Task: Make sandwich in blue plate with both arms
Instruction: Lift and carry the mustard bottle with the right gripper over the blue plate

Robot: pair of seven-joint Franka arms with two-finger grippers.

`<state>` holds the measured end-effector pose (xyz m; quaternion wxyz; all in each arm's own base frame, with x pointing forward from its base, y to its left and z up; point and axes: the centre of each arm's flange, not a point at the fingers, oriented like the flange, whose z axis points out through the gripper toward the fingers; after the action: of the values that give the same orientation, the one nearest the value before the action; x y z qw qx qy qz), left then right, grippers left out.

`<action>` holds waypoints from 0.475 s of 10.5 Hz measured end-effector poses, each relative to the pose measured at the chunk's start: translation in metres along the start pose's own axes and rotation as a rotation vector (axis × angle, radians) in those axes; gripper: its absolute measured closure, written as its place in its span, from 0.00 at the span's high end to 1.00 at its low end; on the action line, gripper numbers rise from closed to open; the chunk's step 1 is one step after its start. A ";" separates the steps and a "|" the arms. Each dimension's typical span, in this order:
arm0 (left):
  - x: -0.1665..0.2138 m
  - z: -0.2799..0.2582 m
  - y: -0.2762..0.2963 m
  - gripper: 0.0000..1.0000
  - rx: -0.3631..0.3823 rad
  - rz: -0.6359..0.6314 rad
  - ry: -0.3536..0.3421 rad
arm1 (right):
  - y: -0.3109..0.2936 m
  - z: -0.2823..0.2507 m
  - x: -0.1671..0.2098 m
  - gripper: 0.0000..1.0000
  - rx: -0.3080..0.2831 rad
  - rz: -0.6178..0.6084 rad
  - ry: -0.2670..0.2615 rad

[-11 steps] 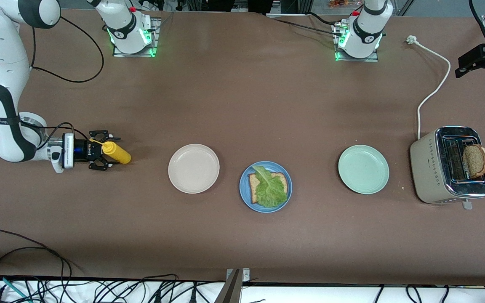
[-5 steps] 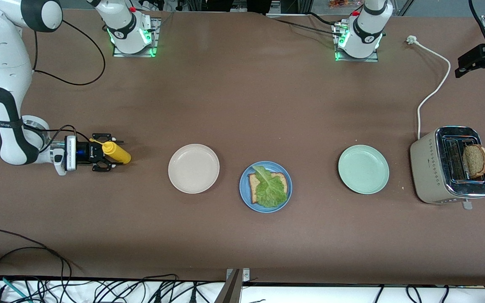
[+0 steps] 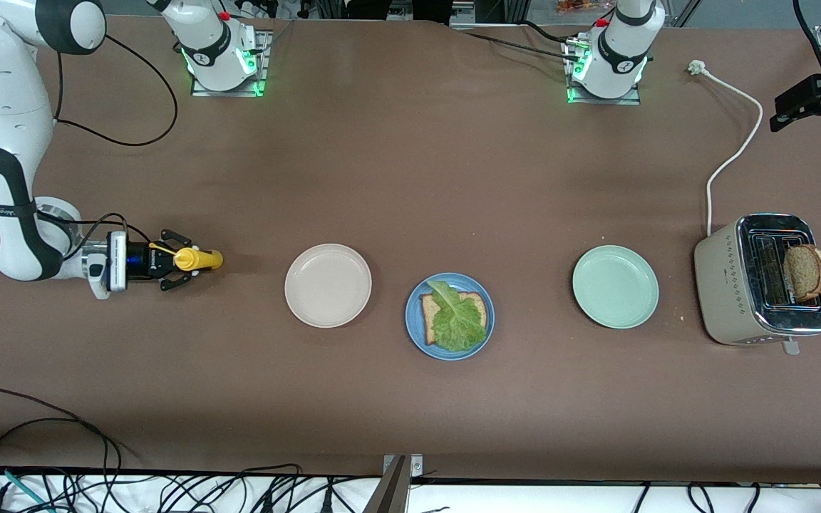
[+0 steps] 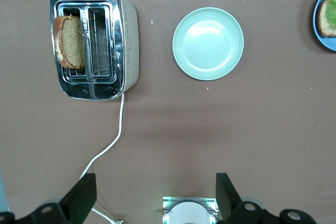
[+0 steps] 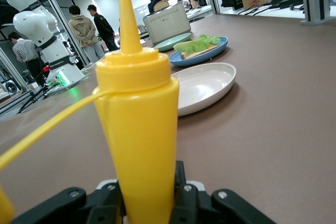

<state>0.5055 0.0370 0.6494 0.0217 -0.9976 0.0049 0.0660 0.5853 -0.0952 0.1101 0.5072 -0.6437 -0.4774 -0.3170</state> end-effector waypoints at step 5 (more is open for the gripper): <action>0.000 0.000 0.001 1.00 0.000 0.001 0.000 | 0.037 -0.002 0.134 0.21 -0.027 -0.031 -0.172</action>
<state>0.5055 0.0364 0.6494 0.0218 -0.9976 0.0054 0.0660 0.6662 -0.0585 0.2174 0.4504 -0.6680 -0.5248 -0.2747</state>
